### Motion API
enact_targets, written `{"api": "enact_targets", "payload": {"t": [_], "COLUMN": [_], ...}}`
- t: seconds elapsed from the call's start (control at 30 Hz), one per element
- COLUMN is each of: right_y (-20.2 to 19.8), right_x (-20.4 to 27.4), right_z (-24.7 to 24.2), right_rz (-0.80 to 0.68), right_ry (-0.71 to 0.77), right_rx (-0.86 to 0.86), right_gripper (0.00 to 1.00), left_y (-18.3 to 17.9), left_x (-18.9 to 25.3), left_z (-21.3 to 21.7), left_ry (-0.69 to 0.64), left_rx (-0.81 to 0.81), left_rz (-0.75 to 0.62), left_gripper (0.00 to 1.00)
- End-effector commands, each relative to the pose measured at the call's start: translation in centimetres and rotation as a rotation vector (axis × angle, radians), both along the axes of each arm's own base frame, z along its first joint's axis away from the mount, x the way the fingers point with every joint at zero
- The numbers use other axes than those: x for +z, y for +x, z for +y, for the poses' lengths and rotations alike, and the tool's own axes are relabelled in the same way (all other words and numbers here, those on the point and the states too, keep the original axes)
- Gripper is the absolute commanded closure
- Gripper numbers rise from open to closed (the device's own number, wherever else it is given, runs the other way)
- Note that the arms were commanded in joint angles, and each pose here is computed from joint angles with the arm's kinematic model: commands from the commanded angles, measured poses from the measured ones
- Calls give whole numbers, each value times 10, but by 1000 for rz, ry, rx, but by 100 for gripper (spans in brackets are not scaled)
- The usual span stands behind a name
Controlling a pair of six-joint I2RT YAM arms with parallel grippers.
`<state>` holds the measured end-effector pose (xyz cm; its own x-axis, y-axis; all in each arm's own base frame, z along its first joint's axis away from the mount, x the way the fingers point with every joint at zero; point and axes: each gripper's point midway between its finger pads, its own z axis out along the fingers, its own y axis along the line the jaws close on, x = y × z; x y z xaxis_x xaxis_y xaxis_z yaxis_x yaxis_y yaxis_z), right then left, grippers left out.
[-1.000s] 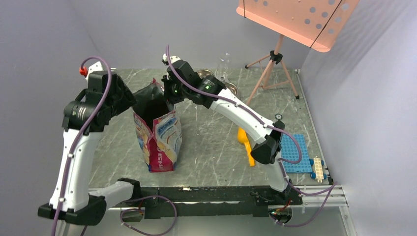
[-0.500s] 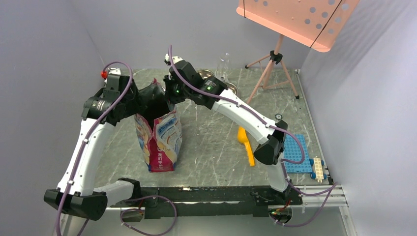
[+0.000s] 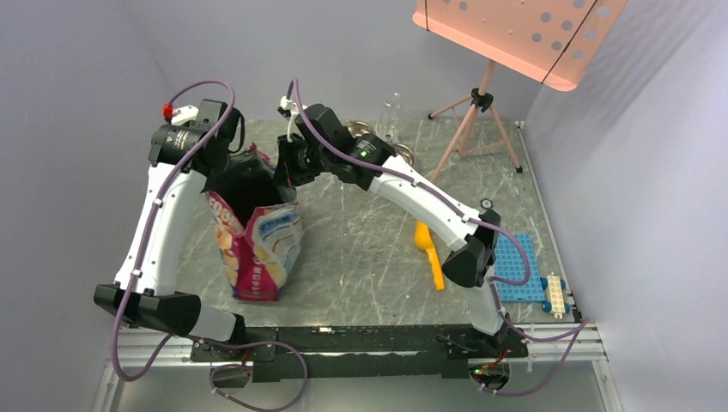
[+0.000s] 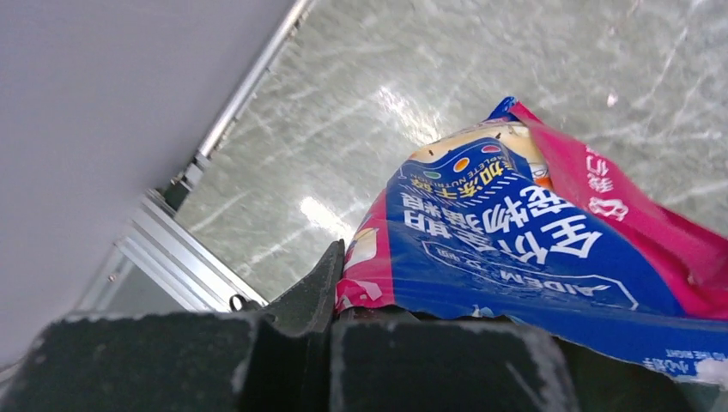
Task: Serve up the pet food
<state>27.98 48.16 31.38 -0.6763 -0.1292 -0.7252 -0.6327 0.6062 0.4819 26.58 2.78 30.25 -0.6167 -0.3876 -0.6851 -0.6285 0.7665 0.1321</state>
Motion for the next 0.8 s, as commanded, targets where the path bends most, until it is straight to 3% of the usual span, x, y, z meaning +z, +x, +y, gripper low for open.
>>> {"api": "enact_targets", "payload": {"t": [0.0,0.1,0.17,0.27,0.37,0.47,0.63,0.77], "right_y": [-22,-17,-1,24,36,34,20,9], "right_x": [103,109,95,31,-37,-64,-48,-22], "right_z": [31,39,33,4,-43,-81,-89,-69], "right_rz": [-61,-13,34,131,204,234,201,171], "right_ry": [351,417,429,323,150,83,74,101], "right_rx": [169,221,206,152,54,-3,-3,39], "right_gripper": [100,100,100,100,100,100,100,100], "left_y": [-27,-18,-4,23,26,16,4,15], "left_x": [105,117,108,59,14,-21,-47,-40], "left_z": [61,58,42,-20,-86,-116,-91,-78], "left_ry": [253,253,193,-66,-346,-498,-407,-310], "left_rx": [176,139,31,-249,-494,-568,-453,-459], "left_rz": [-325,-353,-351,-329,-312,-279,-176,-172], "left_gripper": [100,100,100,100,100,100,100,100]}}
